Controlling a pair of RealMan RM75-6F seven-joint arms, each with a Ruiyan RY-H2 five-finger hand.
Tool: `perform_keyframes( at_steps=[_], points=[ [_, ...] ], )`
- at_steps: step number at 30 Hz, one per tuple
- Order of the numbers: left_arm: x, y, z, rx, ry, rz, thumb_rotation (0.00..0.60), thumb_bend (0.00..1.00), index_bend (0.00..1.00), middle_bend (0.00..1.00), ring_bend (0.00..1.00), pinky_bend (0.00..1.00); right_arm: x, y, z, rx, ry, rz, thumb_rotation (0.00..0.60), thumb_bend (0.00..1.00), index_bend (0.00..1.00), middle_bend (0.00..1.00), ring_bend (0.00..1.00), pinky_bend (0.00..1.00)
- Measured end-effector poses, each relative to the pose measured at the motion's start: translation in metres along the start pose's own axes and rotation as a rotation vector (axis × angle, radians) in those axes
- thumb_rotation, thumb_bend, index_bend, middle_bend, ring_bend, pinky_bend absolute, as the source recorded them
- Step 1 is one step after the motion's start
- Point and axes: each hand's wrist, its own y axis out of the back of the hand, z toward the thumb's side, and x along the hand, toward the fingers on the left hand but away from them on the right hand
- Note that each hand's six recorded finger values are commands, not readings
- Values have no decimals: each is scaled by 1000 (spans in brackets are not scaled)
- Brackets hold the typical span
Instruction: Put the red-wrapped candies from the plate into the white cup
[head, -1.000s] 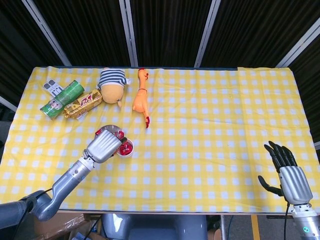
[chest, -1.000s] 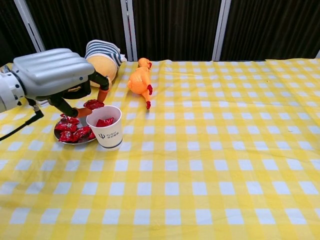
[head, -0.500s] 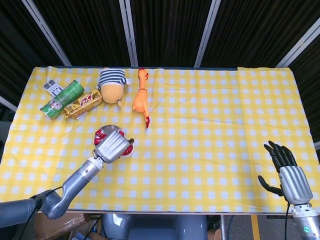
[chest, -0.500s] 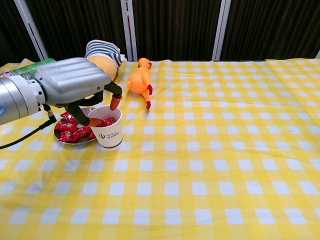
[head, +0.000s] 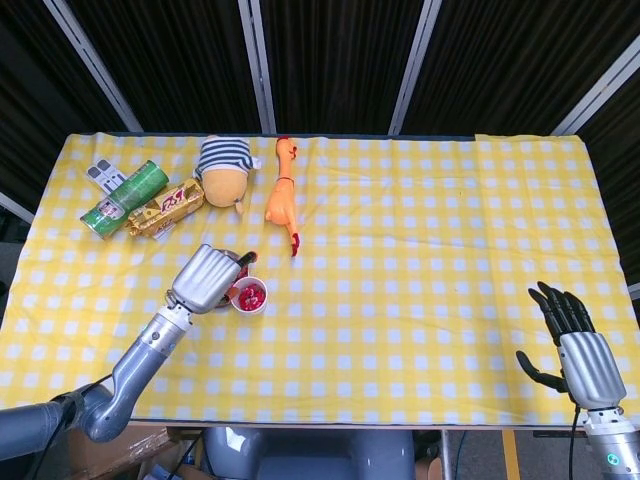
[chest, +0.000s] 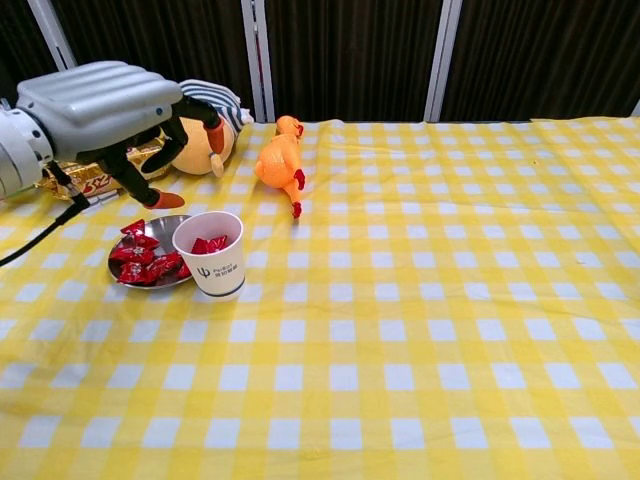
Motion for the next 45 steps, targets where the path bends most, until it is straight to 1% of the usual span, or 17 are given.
perform_keyframes(
  at_steps=[4, 6, 7, 8, 9, 11, 15, 18, 24, 33, 45],
  points=[
    [-6, -3, -16, 12, 66, -32, 600, 168, 229, 407, 900, 948, 0, 0, 0, -1, 1, 1, 600, 386, 0, 0, 0, 0],
    [-9, -8, -24, 13, 107, -64, 600, 168, 227, 365, 900, 948, 0, -1, 0, -1, 1, 4, 600, 386, 0, 0, 0, 0],
    [-10, -10, -28, 10, 126, -81, 600, 168, 227, 351, 900, 948, 0, -1, 0, 0, 1, 5, 600, 386, 0, 0, 0, 0],
    [-12, -14, -33, 4, 158, -113, 600, 167, 227, 342, 900, 948, 0, -1, 0, 0, 1, 5, 600, 386, 0, 0, 0, 0],
    [-13, -16, -35, 2, 171, -127, 600, 168, 228, 337, 900, 948, 0, -1, 0, -1, 0, 6, 600, 385, 0, 0, 0, 0],
    [-16, -24, -42, 2, 214, -180, 600, 168, 237, 335, 900, 948, 0, -1, 0, -1, 0, 7, 600, 385, 0, 0, 0, 0],
    [-16, -36, -47, 28, 259, -265, 600, 168, 258, 335, 902, 948, 0, -1, 0, -1, -4, 7, 600, 385, 0, 0, 0, 0],
    [-10, -45, -40, 46, 256, -308, 600, 167, 261, 327, 903, 948, 0, -1, -1, -4, -5, 7, 600, 385, 0, 0, 0, 0],
    [-2, -62, -32, 56, 257, -351, 600, 167, 256, 286, 903, 948, -1, -1, -1, -10, -5, 9, 600, 386, 0, 0, 0, 0],
    [12, -74, -22, 52, 246, -371, 600, 168, 240, 263, 903, 948, -1, 0, -1, -15, -8, 8, 600, 386, 0, 0, 0, 0],
    [17, -87, -15, 78, 219, -405, 600, 168, 238, 261, 903, 948, -1, -1, -2, -12, -8, 11, 600, 386, 0, 0, 0, 0]
  ],
)
